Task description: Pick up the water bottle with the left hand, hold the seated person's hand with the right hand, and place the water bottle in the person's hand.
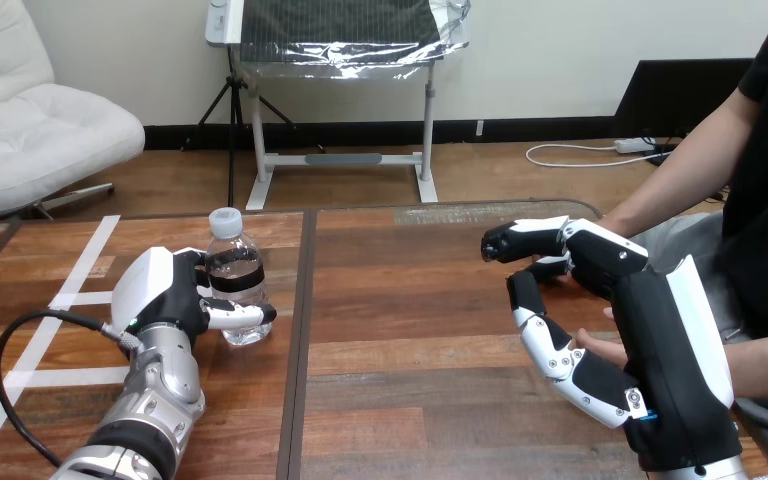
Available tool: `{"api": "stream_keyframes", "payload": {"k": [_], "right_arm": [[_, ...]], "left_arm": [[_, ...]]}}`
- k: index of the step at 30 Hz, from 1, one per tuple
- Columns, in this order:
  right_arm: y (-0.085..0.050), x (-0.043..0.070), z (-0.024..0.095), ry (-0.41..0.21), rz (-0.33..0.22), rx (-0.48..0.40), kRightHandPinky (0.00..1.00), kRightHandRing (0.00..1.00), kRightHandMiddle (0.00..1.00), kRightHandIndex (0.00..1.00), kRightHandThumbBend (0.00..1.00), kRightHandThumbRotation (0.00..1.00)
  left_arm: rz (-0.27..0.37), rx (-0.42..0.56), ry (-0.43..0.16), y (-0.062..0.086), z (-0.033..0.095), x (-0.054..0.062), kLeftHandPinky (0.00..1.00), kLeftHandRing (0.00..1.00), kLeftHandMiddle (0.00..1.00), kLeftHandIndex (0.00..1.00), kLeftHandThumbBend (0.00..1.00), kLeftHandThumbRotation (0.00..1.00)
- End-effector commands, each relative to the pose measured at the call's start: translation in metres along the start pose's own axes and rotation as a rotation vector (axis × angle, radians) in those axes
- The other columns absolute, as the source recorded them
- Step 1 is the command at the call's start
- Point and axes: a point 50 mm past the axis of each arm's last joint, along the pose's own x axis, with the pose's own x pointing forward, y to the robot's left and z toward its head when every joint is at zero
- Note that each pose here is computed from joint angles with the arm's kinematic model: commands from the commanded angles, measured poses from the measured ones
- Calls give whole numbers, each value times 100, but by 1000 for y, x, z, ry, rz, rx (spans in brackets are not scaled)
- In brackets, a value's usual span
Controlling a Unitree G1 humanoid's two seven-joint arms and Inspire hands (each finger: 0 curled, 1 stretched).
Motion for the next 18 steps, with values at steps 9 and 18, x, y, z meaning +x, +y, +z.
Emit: {"api": "stream_keyframes", "payload": {"k": [9, 18], "right_arm": [[-5, 11, 7, -83, -16, -11, 53, 65, 67, 58, 21, 0], [-5, 11, 7, -73, -20, -7, 53, 65, 67, 58, 21, 0]], "left_arm": [[54, -47, -87, 10, 26, 6, 55, 62, 67, 67, 83, 9], [80, -78, -108, 11, 28, 5, 51, 58, 62, 62, 79, 1]]}}
